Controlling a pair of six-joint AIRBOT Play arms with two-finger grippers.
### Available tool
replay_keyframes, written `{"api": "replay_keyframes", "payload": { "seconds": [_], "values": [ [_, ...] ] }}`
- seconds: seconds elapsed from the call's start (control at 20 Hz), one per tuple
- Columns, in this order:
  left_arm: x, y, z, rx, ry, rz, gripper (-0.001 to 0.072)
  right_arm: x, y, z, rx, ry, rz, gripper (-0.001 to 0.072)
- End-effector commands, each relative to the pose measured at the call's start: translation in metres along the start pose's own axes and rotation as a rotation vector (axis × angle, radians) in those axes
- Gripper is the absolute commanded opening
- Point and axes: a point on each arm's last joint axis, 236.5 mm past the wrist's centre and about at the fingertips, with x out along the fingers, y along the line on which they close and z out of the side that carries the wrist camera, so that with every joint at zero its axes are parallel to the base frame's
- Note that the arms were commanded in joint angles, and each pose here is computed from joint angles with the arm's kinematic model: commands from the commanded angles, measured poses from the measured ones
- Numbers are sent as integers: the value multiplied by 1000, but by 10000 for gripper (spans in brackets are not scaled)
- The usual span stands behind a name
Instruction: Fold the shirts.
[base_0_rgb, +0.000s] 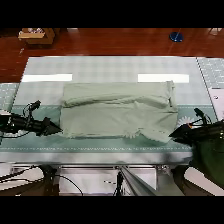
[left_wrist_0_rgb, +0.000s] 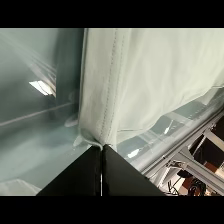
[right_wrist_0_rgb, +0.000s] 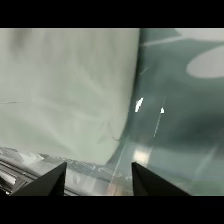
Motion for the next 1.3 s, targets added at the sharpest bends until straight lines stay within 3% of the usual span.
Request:
{"api": "replay_keyframes", "payload": {
  "seconds": [0.0,0.25,0.4,0.45,0.6,0.8,1.1,1.25],
  "values": [
    [0,0,-1,-1,3,-4,25,16,0,4,43,-55,32,473],
    [0,-1,0,36,-1,-7,25,19,6,29,95,-174,78,328],
    [-1,-1,0,39,0,-8,25,18,25,23,35,-150,151,58],
    [-2,-3,0,43,1,-10,25,15,33,19,-3,-131,179,34],
    [-16,-23,10,104,-21,-56,24,-15,69,32,-98,-186,266,34],
    [-70,-92,61,269,-258,-138,24,-94,128,79,-202,-449,337,33],
    [-122,-136,129,356,-501,-75,23,-147,174,154,-314,-723,155,33],
    [-113,-135,160,362,-553,-28,23,-131,185,188,-325,-691,150,32]
  ]
}}
